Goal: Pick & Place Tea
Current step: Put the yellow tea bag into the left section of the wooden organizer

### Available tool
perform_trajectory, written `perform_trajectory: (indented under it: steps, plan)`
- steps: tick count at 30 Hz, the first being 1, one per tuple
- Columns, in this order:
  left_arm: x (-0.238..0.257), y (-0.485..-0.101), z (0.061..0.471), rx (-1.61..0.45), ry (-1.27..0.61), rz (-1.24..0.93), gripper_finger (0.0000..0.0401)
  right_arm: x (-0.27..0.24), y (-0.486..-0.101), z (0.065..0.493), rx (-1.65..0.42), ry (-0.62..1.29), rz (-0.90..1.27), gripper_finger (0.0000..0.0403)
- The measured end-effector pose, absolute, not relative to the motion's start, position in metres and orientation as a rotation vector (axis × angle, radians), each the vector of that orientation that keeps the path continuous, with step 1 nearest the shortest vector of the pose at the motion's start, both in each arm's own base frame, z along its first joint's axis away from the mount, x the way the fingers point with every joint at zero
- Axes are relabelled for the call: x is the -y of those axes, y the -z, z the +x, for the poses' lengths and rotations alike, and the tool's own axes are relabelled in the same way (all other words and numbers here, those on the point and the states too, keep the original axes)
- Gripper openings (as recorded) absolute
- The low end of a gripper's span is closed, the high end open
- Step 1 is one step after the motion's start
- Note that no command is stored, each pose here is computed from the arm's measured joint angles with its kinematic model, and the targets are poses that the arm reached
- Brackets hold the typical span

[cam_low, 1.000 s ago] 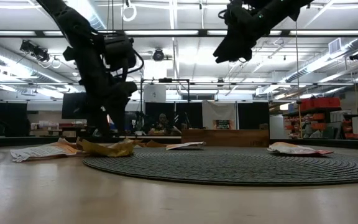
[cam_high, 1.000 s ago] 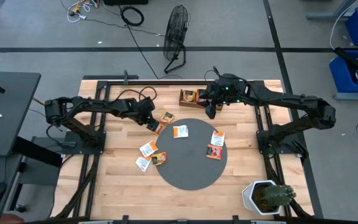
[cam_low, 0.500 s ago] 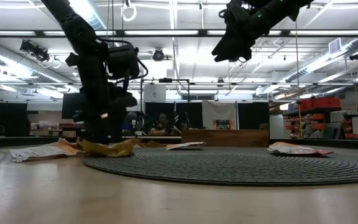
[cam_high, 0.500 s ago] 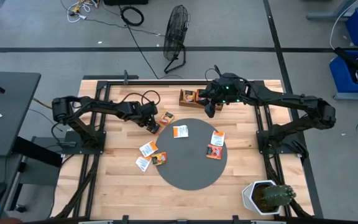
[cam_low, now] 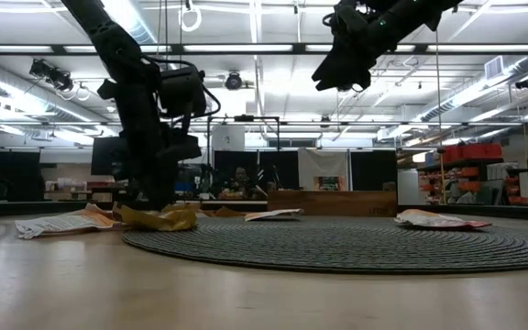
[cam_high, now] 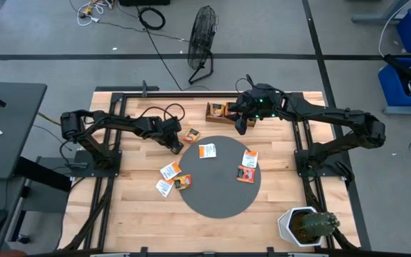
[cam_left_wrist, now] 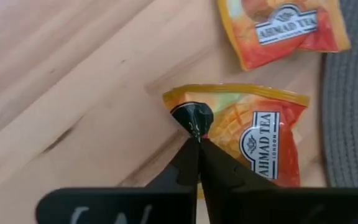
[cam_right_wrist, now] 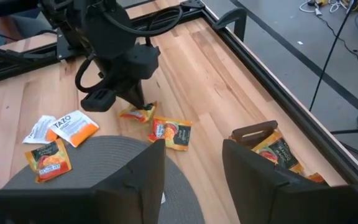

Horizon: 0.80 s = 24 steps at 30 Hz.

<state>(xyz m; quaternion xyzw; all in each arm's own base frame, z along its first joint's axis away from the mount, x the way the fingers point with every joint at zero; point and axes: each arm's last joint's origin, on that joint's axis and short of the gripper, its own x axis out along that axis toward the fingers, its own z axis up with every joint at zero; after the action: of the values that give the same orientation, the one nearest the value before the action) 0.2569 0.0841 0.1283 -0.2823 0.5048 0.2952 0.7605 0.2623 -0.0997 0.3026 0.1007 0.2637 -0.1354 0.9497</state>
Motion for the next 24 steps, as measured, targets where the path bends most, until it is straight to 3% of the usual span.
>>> perform_trajectory:
  steps: [6,14,24]
  plan:
    - [-0.073,-0.152,0.256,-1.041,-0.541,-0.557,0.0004,0.099,-0.304,0.264,-0.506,0.249,0.293,0.0164]
    - [-0.042,-0.233,0.276,-0.803,-0.333,-0.169,0.0003,0.095,-0.313,0.271,-0.421,0.156,0.525,0.0164]
    - [-0.033,-0.297,0.292,-0.727,-0.397,0.196,0.0003,0.1,-0.334,0.334,-0.605,0.125,0.666,0.0164]
